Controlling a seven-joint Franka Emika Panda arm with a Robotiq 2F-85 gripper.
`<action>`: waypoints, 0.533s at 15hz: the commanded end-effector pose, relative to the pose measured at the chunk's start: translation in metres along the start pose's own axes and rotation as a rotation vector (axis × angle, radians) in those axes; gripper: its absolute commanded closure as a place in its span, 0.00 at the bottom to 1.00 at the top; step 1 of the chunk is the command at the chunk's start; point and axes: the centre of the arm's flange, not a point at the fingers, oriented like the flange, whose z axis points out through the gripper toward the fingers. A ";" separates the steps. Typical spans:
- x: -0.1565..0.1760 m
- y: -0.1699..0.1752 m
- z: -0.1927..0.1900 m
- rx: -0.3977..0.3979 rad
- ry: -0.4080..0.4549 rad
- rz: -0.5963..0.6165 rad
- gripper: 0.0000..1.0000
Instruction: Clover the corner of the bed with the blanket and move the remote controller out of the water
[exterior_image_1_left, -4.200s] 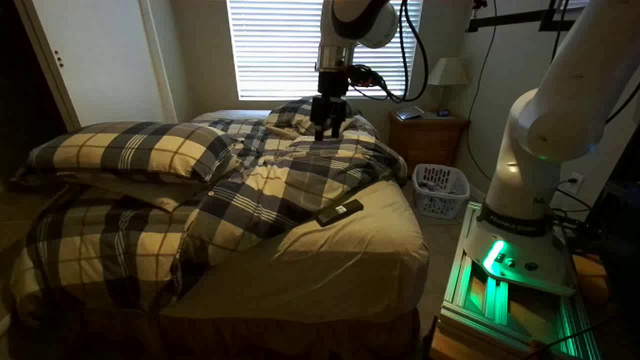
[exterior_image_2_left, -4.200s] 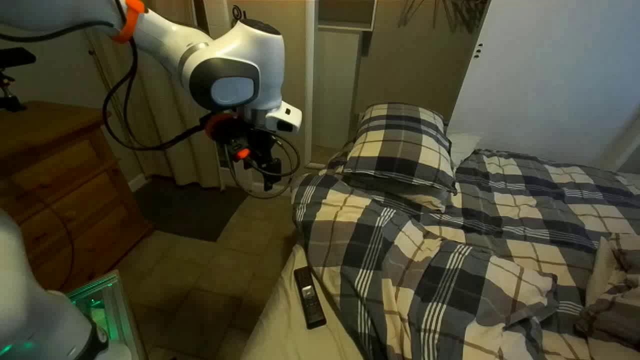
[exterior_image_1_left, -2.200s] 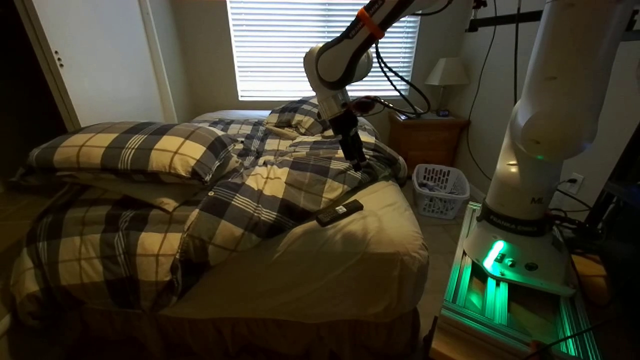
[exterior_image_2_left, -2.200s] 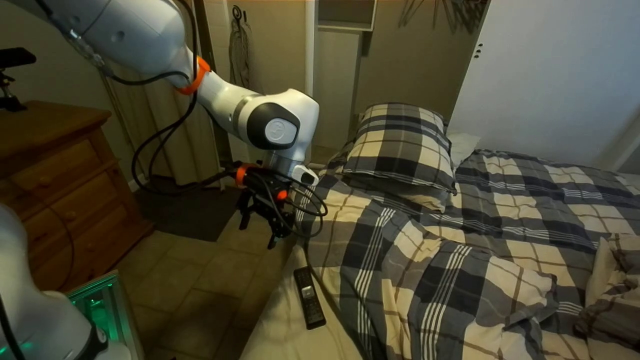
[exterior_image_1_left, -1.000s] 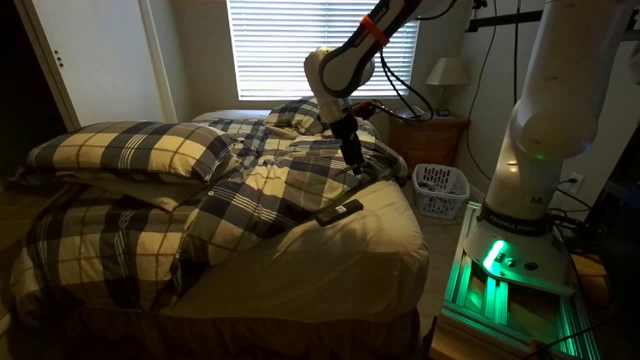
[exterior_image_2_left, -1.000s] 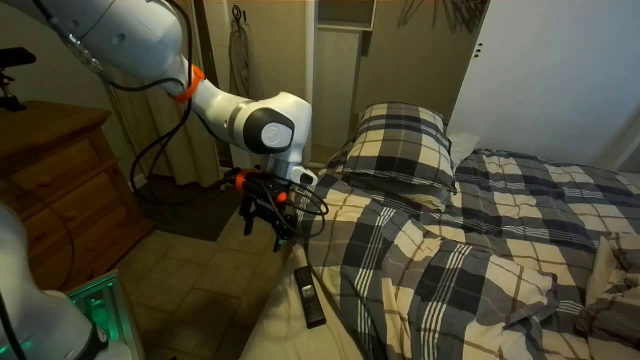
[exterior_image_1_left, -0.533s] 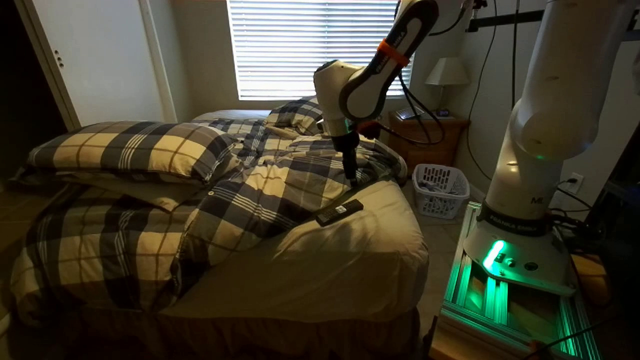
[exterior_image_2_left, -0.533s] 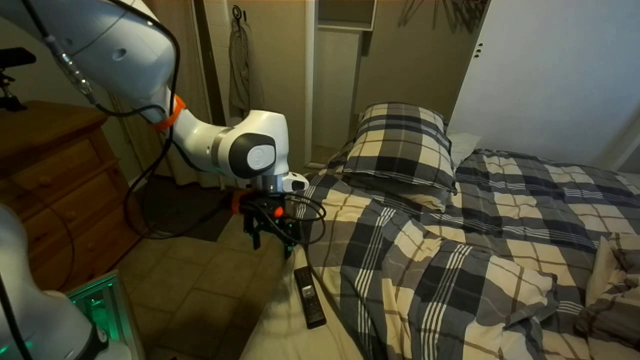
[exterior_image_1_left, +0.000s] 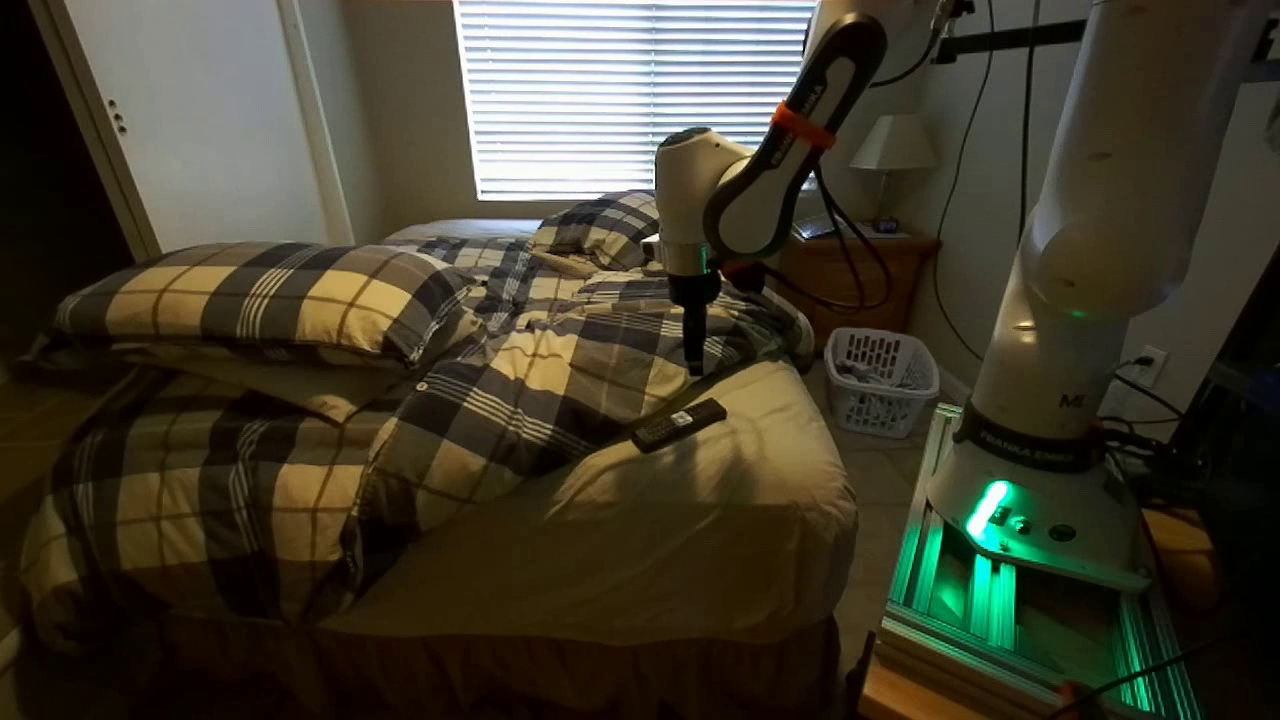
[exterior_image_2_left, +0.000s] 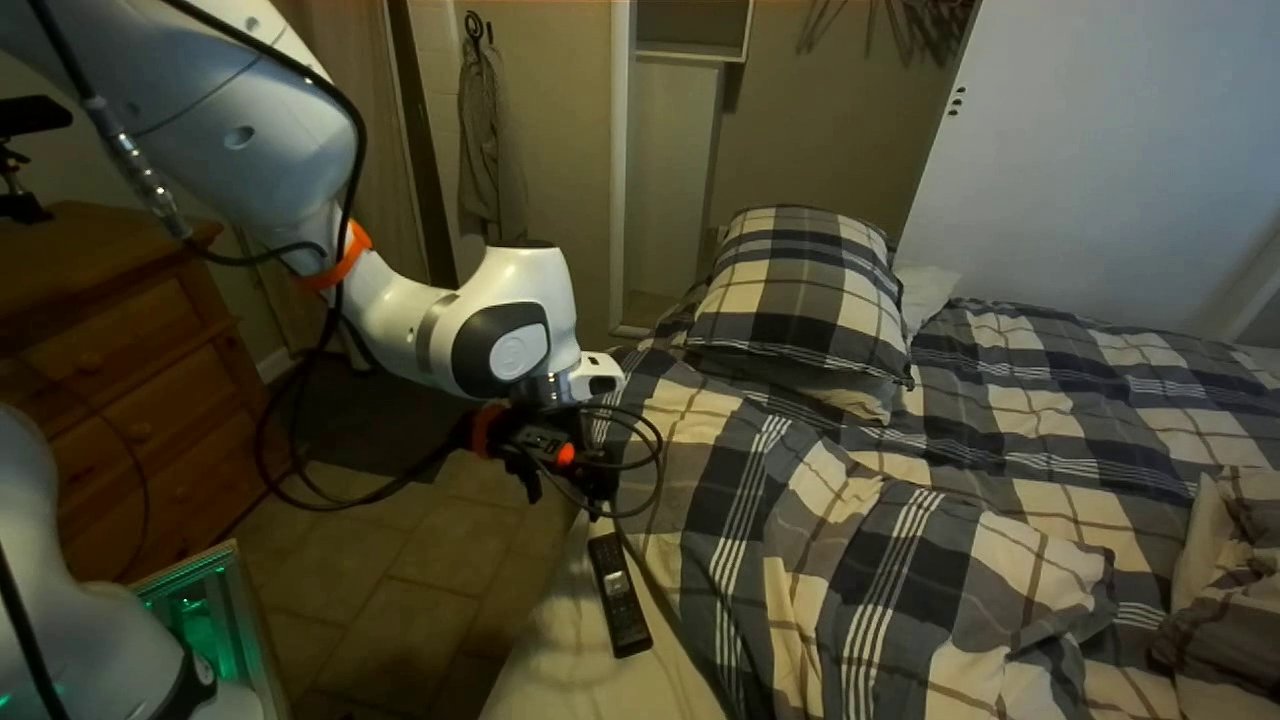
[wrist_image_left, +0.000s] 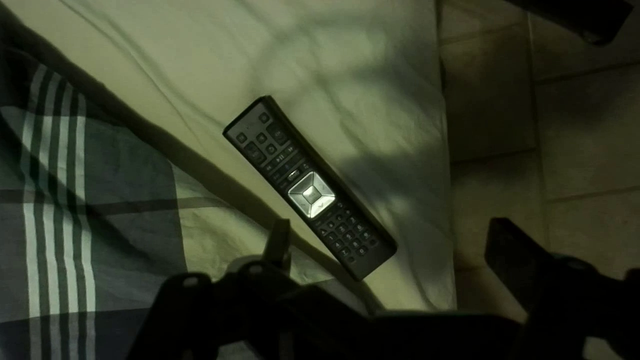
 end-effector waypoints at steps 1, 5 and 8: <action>0.000 0.000 0.000 0.000 0.000 -0.001 0.00; 0.005 0.009 0.018 0.021 -0.033 -0.114 0.00; -0.001 0.014 0.040 0.005 -0.077 -0.237 0.00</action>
